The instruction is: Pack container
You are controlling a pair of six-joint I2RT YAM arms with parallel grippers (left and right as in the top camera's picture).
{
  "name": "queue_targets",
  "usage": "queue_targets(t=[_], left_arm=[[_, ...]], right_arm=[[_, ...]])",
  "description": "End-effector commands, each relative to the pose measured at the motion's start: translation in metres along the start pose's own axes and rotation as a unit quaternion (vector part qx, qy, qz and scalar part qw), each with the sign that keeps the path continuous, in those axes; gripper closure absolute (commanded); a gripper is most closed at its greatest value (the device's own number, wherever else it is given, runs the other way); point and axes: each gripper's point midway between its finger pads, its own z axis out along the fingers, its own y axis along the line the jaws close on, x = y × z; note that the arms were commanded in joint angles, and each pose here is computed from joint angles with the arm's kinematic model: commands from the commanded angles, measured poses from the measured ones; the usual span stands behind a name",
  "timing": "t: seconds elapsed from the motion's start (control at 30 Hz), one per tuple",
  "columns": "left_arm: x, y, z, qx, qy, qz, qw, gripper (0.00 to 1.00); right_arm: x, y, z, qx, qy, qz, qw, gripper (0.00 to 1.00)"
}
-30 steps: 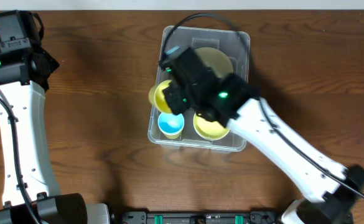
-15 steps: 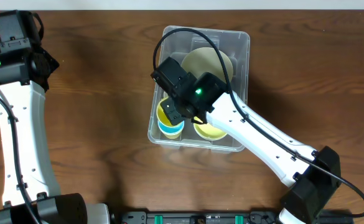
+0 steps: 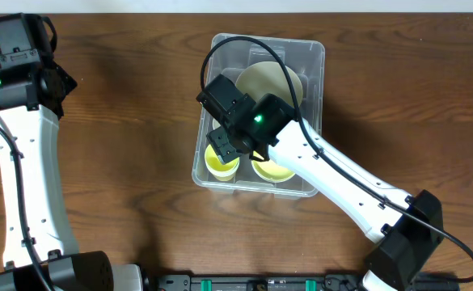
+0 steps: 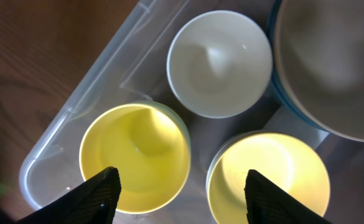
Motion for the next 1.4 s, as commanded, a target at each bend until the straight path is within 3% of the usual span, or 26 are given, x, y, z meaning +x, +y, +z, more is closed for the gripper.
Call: queue_targets(t=[0.0,0.13,0.33,0.5,0.67,0.73,0.87,1.07,1.37], left_arm=[[-0.002,0.003,0.001,-0.007,-0.004,-0.006,1.0,0.02],[-0.002,0.003,0.001,-0.007,-0.003,-0.006,1.0,0.02],[-0.002,0.003,0.001,-0.007,-0.004,-0.006,1.0,0.02],[-0.002,0.003,0.001,-0.007,-0.004,-0.006,1.0,0.02],[-0.002,0.003,0.001,-0.007,-0.004,-0.006,1.0,0.02],[-0.002,0.003,0.001,-0.007,-0.004,-0.006,1.0,0.02],[-0.002,0.003,0.001,-0.007,-0.003,-0.006,1.0,0.02],[-0.002,0.003,0.001,-0.007,-0.004,-0.006,1.0,0.02],[-0.002,0.003,0.001,-0.007,-0.004,-0.006,1.0,0.02]], right_arm=[[-0.011,-0.021,-0.017,0.026,-0.031,0.021,0.999,0.33],[-0.026,-0.05,-0.063,0.043,-0.097,0.051,0.993,0.31],[-0.02,-0.099,-0.175,0.082,-0.227,0.1,0.965,0.31],[0.024,-0.124,-0.271,0.095,-0.329,0.126,0.931,0.31],[0.085,-0.137,-0.334,0.073,-0.398,0.139,0.904,0.29],[0.109,-0.142,-0.354,0.065,-0.423,0.144,0.892,0.2],[0.143,-0.149,-0.38,0.049,-0.467,0.152,0.87,0.01],[0.175,-0.155,-0.393,0.041,-0.489,0.156,0.857,0.01],[0.205,-0.159,-0.36,0.066,-0.413,0.142,0.897,0.01]])
